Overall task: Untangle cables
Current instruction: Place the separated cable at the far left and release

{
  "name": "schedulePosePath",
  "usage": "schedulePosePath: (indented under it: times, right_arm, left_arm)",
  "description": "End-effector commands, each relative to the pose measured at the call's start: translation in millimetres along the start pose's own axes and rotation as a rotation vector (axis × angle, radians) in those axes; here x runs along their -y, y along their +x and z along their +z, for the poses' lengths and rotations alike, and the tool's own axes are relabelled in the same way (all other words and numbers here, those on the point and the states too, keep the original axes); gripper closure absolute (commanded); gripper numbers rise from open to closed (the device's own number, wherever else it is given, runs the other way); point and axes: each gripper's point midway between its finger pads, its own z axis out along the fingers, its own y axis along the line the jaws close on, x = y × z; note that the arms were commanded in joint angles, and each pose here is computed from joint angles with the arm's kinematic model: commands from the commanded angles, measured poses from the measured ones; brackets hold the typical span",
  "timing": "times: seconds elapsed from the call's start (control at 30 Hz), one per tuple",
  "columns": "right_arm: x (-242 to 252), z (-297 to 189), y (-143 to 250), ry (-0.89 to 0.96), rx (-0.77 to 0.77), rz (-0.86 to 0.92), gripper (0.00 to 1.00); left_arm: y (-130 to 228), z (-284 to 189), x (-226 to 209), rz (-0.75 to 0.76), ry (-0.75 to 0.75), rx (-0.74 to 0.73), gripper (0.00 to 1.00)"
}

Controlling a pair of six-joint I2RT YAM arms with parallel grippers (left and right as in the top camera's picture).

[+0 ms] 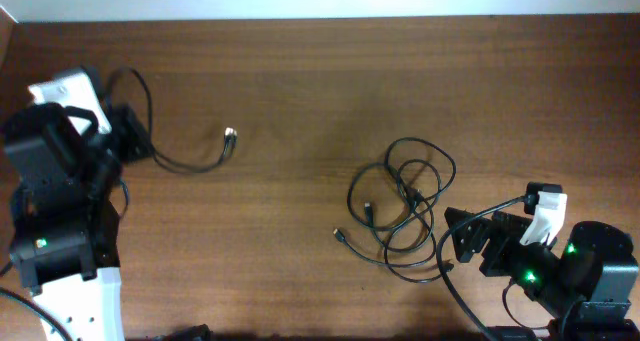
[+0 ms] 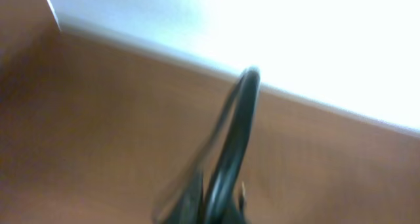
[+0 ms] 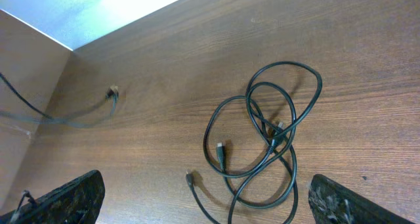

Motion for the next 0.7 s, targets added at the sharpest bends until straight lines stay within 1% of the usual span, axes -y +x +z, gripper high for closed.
schedulePosePath:
  times: [0.0, 0.03, 0.07, 0.1, 0.13, 0.17, 0.2, 0.23, 0.27, 0.33, 0.37, 0.4, 0.43, 0.47, 0.5, 0.53, 0.6, 0.63, 0.67]
  right_arm:
    - [-1, -1, -2, -0.001, 0.008, -0.015, 0.01]
    - [-1, -1, -2, -0.001, 0.008, -0.015, 0.01]
    - [-1, -1, -2, -0.001, 0.008, -0.015, 0.02]
    - [-1, -1, -2, -0.001, 0.008, -0.015, 0.02]
    - [-1, -1, -2, -0.001, 0.008, -0.015, 0.01]
    - [-1, -1, -2, -0.001, 0.008, -0.015, 0.02]
    - [-1, -1, -2, -0.001, 0.008, -0.015, 0.02]
    - [-1, -1, -2, -0.001, 0.008, -0.015, 0.02]
    - [-1, -1, -2, -0.001, 0.008, -0.015, 0.02]
    - [-1, -1, -2, -0.001, 0.008, -0.015, 0.02]
    - [-1, -1, -2, -0.001, 0.008, -0.015, 0.01]
    - [-1, -1, -2, -0.001, 0.008, -0.015, 0.02]
    - [-1, -1, -2, -0.001, 0.008, -0.015, 0.02]
    - [-1, -1, -2, -0.001, 0.008, -0.015, 0.02]
    - [-1, -1, -2, -0.001, 0.008, -0.015, 0.02]
    - [-1, -1, -2, -0.001, 0.008, -0.015, 0.02]
    - [-1, -1, -2, -0.001, 0.008, -0.015, 0.02]
    - [-1, -1, -2, -0.001, 0.008, -0.015, 0.02]
    - [-1, -1, -2, -0.001, 0.008, -0.015, 0.01]
  left_arm:
    - [-118, -33, -27, 0.021, -0.201, 0.503, 1.0]
    - [-155, -47, -39, -0.012, -0.285, 0.683, 1.0]
    - [-170, -50, -58, -0.061, -0.394, 0.774, 1.0]
    - [-171, -40, -86, -0.125, -0.548, 0.81, 1.0]
    - [-167, -25, -102, -0.149, -0.624, 0.805, 1.0]
    - [-147, 33, -122, -0.112, -0.641, 0.689, 1.0]
    - [-103, 126, -133, -0.044, -0.532, 0.446, 1.0]
    - [-75, 165, -138, -0.038, -0.488, 0.312, 1.0]
    - [-28, 223, -150, -0.064, -0.449, 0.114, 1.0]
    - [13, 255, -165, -0.09, -0.471, -0.003, 1.0]
    - [40, 266, -170, -0.09, -0.482, -0.082, 1.0]
    - [54, 268, -173, -0.1, -0.489, -0.125, 0.85]
    - [59, 267, -174, -0.126, -0.495, -0.142, 0.45]
    - [59, 259, -172, -0.179, -0.504, -0.156, 0.01]
    - [61, 250, -171, -0.228, -0.516, -0.182, 0.01]
    - [75, 231, -168, -0.36, -0.556, -0.259, 0.01]
    - [113, 201, -163, -0.521, -0.641, -0.411, 0.01]
    - [122, 195, -161, -0.519, -0.655, -0.459, 0.01]
    - [141, 186, -149, -0.541, -0.621, -0.562, 0.01]
